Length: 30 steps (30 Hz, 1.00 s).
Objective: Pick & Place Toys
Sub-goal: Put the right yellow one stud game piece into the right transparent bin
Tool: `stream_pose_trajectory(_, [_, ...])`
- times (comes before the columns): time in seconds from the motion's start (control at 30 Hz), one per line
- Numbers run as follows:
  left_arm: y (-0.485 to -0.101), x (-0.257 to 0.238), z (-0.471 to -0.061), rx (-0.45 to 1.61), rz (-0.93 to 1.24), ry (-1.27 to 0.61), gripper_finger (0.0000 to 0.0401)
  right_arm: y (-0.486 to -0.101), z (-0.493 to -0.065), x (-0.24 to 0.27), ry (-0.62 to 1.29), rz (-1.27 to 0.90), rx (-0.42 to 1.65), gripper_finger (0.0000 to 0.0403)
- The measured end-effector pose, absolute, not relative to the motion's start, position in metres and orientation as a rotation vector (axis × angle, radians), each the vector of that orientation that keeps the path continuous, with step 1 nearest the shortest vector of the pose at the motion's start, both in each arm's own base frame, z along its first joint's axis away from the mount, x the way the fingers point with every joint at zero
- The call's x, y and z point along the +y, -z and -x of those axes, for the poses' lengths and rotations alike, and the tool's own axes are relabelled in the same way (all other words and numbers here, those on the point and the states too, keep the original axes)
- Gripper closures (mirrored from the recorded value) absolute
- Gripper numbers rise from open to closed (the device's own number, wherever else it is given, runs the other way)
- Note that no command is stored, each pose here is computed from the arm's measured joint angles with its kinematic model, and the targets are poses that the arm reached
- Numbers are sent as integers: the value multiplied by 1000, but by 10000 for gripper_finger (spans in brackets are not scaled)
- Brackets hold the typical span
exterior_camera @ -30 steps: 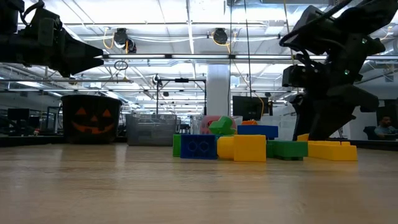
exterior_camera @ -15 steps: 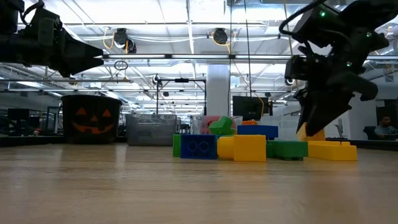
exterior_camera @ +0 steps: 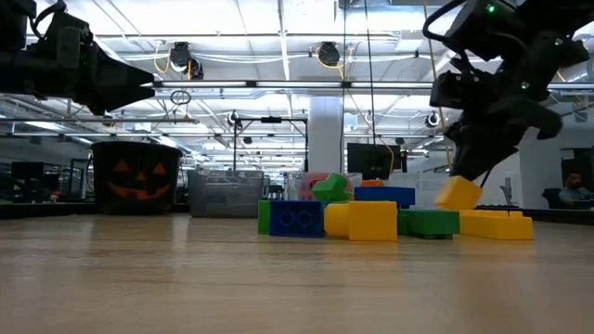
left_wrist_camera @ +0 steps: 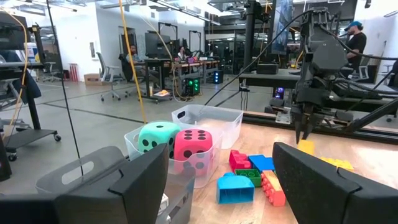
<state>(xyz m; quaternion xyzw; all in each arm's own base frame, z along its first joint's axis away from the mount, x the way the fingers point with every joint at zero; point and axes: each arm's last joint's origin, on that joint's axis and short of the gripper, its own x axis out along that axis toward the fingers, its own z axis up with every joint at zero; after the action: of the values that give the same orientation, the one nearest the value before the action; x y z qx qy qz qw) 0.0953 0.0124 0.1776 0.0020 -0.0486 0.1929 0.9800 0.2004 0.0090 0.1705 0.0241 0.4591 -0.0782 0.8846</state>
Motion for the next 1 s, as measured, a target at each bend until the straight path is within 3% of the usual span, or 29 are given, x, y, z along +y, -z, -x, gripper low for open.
stream_pose_trajectory(0.33, [-177, 12, -95, -97, -4, -389, 109, -202, -198, 3, 373, -29, 767, 403])
stream_pose_trajectory(0.63, [-177, 12, -95, -97, -4, -389, 109, -213, -188, 5, 270, -70, 744, 391])
stream_pose_trajectory(0.73, [-177, 12, -95, -97, -4, -389, 109, -207, -189, 3, 223, 64, 811, 354])
stream_pose_trajectory(0.87, [-177, 12, -95, -97, -4, -388, 109, -199, -195, -8, 198, 217, 876, 272])
stream_pose_trajectory(1.0, [-177, 12, -95, -96, -4, -388, 109, -183, -203, -26, 236, 245, 972, 204])
